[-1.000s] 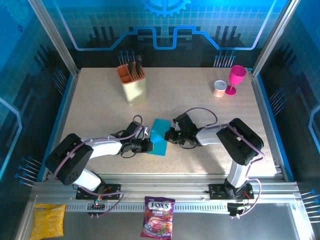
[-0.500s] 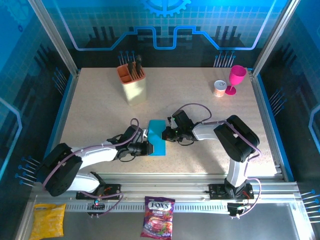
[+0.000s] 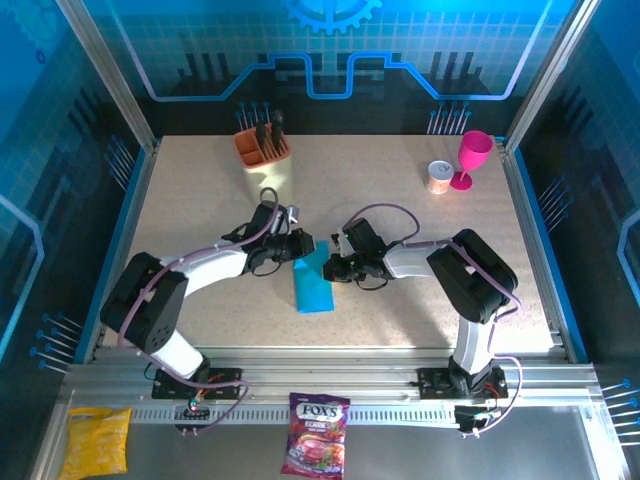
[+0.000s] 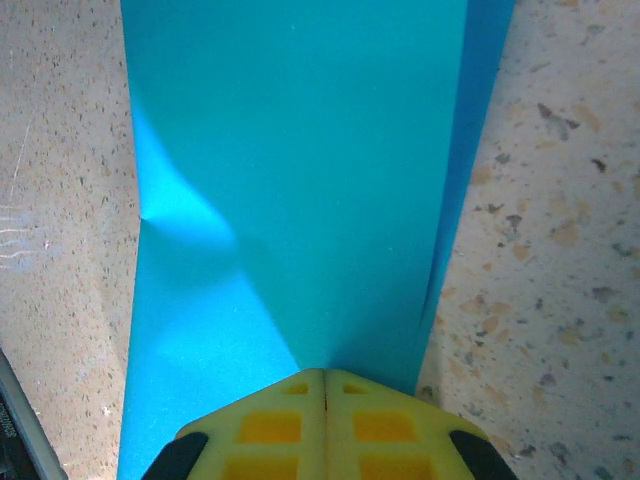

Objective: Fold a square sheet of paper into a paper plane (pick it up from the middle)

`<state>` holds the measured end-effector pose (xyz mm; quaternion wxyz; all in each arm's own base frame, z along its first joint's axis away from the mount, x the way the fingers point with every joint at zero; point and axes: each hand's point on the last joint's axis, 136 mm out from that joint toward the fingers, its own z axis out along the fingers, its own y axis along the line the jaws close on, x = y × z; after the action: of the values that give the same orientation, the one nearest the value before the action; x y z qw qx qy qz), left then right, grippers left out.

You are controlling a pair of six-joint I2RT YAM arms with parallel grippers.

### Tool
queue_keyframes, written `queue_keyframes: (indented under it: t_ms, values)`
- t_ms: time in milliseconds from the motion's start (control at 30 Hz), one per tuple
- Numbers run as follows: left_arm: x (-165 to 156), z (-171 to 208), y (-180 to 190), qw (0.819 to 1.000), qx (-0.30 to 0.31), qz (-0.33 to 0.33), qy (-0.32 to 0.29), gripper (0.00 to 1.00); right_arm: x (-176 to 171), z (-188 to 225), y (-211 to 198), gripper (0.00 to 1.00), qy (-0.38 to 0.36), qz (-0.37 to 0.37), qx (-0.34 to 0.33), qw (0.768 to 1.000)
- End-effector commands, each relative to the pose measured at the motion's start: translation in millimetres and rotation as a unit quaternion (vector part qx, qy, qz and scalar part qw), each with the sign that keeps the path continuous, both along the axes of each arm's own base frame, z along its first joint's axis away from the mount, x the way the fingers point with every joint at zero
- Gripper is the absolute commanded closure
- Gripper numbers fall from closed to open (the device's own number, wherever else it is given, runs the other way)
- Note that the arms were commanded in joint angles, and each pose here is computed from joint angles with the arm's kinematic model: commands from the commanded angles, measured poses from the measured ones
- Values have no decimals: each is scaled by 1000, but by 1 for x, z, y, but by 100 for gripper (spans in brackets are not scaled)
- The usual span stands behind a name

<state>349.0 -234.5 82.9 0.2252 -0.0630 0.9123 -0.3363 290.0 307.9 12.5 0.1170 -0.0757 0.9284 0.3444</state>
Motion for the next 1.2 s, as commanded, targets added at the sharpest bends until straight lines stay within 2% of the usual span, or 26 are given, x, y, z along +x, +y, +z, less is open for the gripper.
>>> queue_keyframes:
  t_ms: [0, 300, 500, 633, 867, 1167]
  values:
    - [11, -5, -1, 1000, 9, -24, -7, 85, -27, -45, -29, 100, 63, -2, -68, 996]
    - [27, -46, 22, 999, 40, 8, 14, 86, -29, -49, -28, 100, 67, -3, -63, 996]
    - [23, -69, 29, 998, 56, 15, 33, 89, -31, -51, -28, 100, 69, -4, -62, 996]
    - [23, -58, 27, 999, 42, 14, 25, 92, -31, -51, -29, 100, 69, -3, -61, 996]
    - [26, -21, 22, 1000, 22, 5, -4, 89, -30, -51, -29, 100, 69, -3, -61, 996]
    - [22, -37, 23, 999, 32, -1, 10, 90, -30, -52, -28, 100, 70, -4, -61, 996]
